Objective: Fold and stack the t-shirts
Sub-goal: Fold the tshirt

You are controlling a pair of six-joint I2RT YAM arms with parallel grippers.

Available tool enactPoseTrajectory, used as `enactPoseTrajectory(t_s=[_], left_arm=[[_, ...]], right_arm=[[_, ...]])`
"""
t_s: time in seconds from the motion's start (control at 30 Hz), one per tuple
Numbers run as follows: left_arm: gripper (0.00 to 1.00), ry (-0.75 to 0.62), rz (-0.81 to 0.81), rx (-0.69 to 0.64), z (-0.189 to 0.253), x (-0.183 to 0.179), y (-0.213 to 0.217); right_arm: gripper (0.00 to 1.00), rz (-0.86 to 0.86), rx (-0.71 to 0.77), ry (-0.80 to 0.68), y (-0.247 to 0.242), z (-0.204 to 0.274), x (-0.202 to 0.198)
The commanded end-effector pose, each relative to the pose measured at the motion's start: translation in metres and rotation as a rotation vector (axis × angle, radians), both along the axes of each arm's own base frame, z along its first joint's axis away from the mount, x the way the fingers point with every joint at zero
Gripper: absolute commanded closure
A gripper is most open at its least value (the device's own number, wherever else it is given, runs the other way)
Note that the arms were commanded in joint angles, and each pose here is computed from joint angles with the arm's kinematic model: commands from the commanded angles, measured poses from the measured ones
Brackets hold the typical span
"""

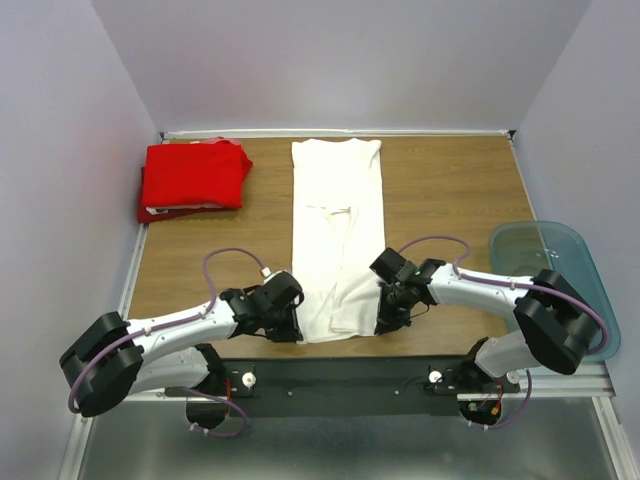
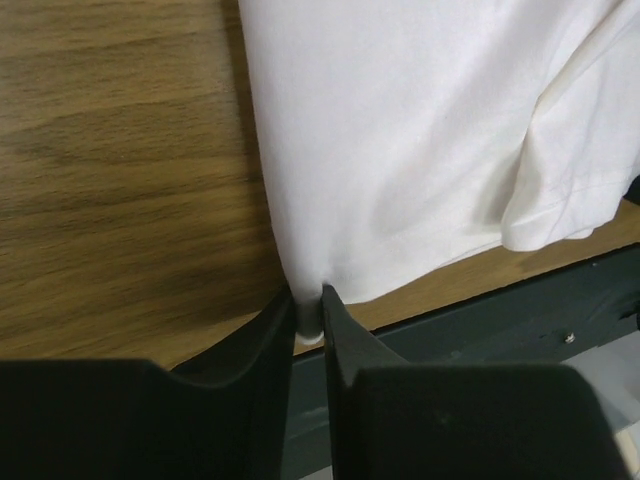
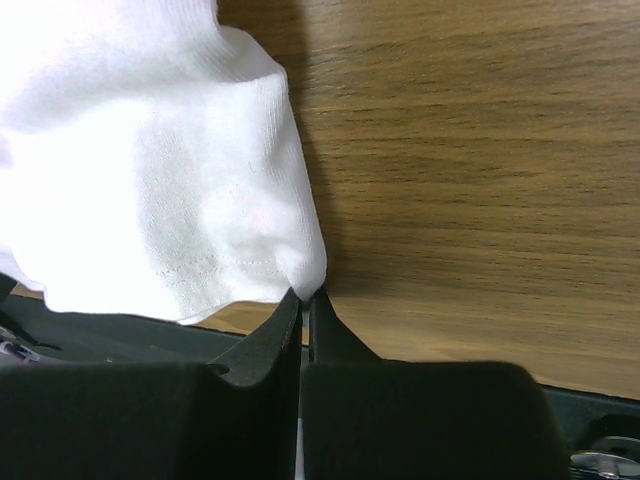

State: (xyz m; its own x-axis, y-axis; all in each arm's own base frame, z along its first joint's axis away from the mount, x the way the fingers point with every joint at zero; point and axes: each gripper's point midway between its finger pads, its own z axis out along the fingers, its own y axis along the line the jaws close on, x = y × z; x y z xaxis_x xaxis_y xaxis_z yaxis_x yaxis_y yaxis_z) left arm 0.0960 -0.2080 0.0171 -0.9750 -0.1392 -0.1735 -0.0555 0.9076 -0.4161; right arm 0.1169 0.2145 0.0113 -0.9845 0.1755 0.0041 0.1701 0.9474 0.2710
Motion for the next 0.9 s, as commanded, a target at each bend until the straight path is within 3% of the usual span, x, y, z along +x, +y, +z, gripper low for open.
enactPoseTrajectory(t_s=[0.0, 0.1, 0.2, 0.57, 0.87], left_arm=[[0.89, 0.075, -0.014, 0.045, -0.019, -0.022, 0.016], [1.0, 0.057, -0.023, 0.014, -0.015, -0.019, 0.011], [1.0, 0.012, -0.01, -0.039, -0.002, -0.009, 0.0], [1.0, -0.267, 0.098, -0.112, 0.079, 0.068, -0.028], [1.0, -0.394, 0.13, -0.051, 0.09, 0.145, -0.008]], right_arm=[[0.92, -0.001, -0.047, -0.024, -0.006, -0.006, 0.003], [0.94, 0.0, -0.048, -0.03, -0.009, -0.003, 0.002], [1.0, -0.011, -0.033, -0.047, -0.01, 0.005, 0.002], [0.99, -0.038, 0.029, -0.219, 0.019, 0.064, 0.05], [0.99, -0.101, -0.074, -0.343, 0.014, 0.075, 0.108]])
